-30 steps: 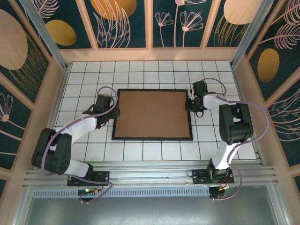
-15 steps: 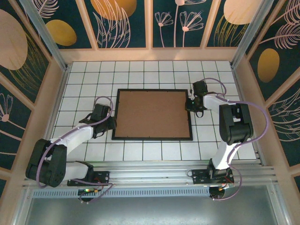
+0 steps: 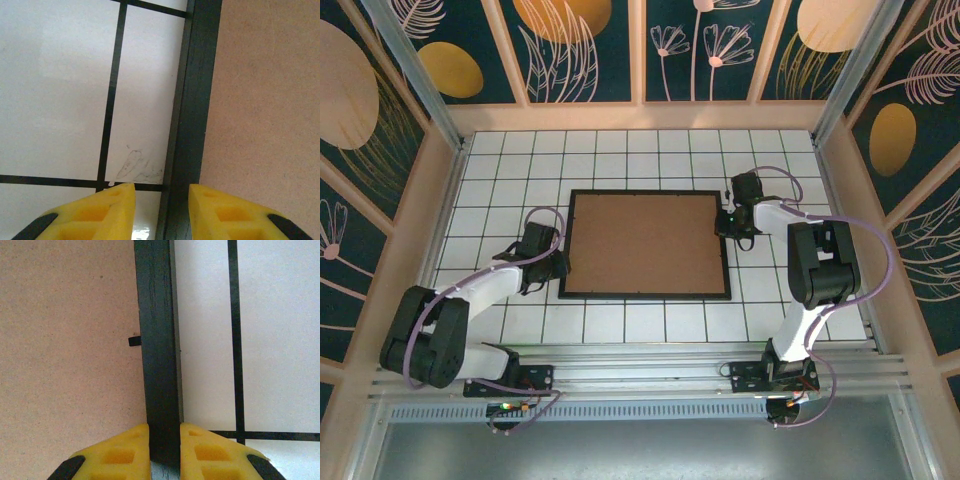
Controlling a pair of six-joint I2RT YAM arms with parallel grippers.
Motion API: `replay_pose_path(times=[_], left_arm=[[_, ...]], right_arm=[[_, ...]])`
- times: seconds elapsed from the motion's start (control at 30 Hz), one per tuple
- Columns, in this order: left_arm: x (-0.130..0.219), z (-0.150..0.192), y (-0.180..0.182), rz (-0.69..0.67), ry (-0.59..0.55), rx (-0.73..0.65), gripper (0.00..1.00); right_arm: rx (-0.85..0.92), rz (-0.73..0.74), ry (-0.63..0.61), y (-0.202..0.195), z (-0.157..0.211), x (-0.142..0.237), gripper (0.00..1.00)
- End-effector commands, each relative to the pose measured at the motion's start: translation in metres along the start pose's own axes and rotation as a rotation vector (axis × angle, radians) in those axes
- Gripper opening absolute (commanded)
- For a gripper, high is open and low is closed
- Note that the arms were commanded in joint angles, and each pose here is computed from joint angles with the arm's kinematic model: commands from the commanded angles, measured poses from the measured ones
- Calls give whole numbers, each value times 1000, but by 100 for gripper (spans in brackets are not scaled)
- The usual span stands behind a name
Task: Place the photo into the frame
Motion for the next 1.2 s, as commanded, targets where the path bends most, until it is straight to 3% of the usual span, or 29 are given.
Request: replay_pose_path(times=[0.0, 0.63, 1.17], left_arm=[[-4, 0, -2, 33, 5, 8, 35], [-18, 12, -5, 94, 97, -20, 33], [-29, 20, -1, 13, 118, -25, 32]], right_arm=[[37, -14, 68, 7, 11, -13, 17], [44, -18, 75, 10, 12, -17, 17], [47, -16, 79, 11, 12, -17, 17]])
Point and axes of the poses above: each hand's point on the last joint's axis, 136 mm out from that joint toward the fingers, its own x axis back along the fingers, its own y axis along the line the jaws close on, z = x × y, the point moved 10 cm from there along x, back along the fingers, and after that the axes turned 7 degrees about x, right-handed, at the moved point
